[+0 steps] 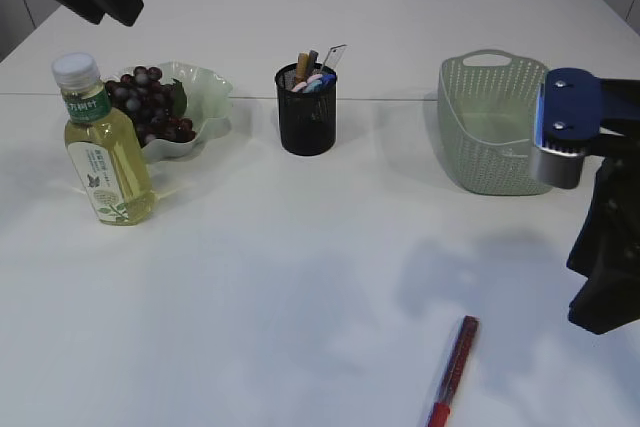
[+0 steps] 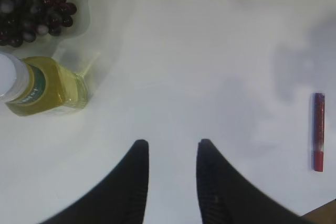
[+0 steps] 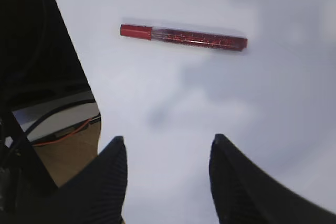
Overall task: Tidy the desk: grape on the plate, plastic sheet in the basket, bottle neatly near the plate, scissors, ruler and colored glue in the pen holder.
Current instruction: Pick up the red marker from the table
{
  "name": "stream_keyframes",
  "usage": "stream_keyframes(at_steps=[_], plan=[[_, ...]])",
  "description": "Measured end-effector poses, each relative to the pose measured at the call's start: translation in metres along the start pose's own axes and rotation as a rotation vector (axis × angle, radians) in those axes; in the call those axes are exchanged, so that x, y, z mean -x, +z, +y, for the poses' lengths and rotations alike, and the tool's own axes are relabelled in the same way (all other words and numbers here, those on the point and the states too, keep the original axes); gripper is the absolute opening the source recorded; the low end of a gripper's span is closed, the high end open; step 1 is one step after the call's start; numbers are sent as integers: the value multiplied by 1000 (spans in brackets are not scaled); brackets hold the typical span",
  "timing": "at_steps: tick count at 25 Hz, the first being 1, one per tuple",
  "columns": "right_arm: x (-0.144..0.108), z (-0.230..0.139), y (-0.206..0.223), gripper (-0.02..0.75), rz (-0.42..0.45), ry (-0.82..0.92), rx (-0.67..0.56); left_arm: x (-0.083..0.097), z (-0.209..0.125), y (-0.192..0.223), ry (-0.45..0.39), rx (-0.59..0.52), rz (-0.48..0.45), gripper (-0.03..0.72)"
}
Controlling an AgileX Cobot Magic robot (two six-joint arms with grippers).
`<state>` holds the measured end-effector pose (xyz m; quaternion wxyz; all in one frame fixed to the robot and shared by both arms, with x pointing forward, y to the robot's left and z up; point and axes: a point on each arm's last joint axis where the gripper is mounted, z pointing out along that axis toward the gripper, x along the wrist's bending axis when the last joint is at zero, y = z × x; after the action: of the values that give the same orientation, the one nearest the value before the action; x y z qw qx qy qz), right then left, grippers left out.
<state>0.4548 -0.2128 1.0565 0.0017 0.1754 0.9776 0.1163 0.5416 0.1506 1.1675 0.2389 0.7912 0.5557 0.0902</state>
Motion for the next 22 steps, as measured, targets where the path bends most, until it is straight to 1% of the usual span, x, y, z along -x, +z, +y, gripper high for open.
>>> stream_keyframes(at_steps=[2,6,8,13,17,22], plan=[[3,2,6,405,18,108,-9,0,0,0,2,0,0,228],[10,4,16,405,40,445,-41,0,0,0,4,0,0,228],[12,5,19,405,43,584,-51,0,0,0,4,0,0,228],[12,8,20,405,63,946,-43,0,0,0,4,0,0,228],[13,10,20,411,61,1169,-28,0,0,0,4,0,0,228],[20,14,20,442,26,1315,57,0,0,0,4,0,0,228]])
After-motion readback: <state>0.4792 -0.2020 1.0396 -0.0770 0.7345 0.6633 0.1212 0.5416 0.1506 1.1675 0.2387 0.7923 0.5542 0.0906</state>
